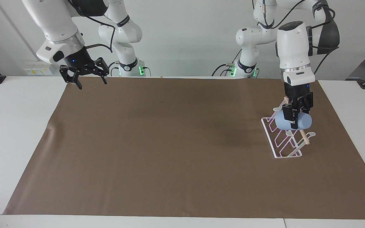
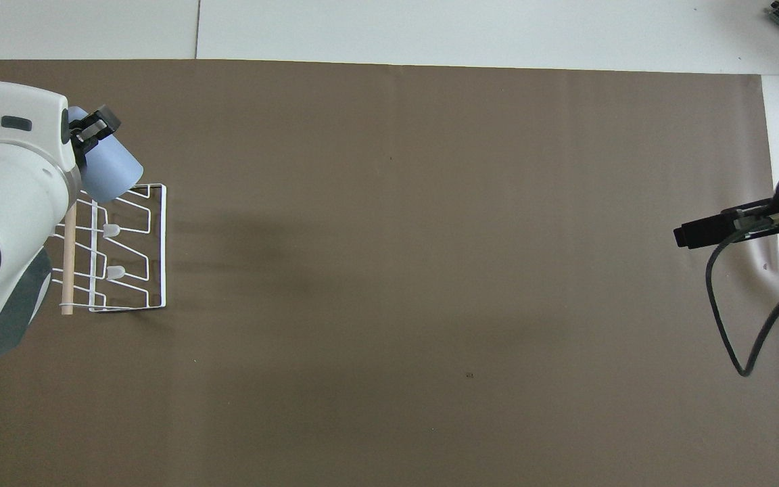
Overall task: Hang cup on cup holder
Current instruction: 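Lower the cup onto the rack's top hook with the left gripper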
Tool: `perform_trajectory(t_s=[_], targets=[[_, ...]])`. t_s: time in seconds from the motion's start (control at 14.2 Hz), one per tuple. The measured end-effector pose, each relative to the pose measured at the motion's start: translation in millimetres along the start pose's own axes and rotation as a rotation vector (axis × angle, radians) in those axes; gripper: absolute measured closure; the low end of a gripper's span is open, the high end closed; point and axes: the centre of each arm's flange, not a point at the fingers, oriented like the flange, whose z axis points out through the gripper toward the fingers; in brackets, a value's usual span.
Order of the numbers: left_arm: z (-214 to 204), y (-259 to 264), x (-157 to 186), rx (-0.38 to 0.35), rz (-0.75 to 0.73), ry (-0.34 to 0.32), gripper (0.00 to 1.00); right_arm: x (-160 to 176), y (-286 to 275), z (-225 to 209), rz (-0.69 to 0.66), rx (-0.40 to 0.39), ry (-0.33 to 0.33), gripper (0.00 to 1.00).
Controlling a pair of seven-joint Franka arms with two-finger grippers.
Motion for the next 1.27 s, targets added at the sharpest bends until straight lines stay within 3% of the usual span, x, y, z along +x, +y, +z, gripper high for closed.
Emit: perform_trajectory(t_s=[0.28, 0.63, 0.91, 1.27], targets=[[20.2, -5.8, 4.0, -0.012, 0.017, 0.039, 0.26, -4.7, 20.1, 2.3, 0.124, 0.007, -0.020, 0.00], [40.9, -10.5, 4.0, -0.020, 0.041, 0.102, 0.26, -5.4, 28.3, 7.4, 0.157, 0.009, -0.030, 0.00], [48.0, -17.1, 5.8, -0.009, 0.042, 0.105, 0.26, -5.9, 29.5, 11.0, 0.163, 0.011, -0.038, 0.00], [56.9, -24.5, 4.8, -0.020, 0.045, 0.115, 0.26, -6.9, 33.4, 11.2, 0.269, 0.009, -0.039, 0.00]])
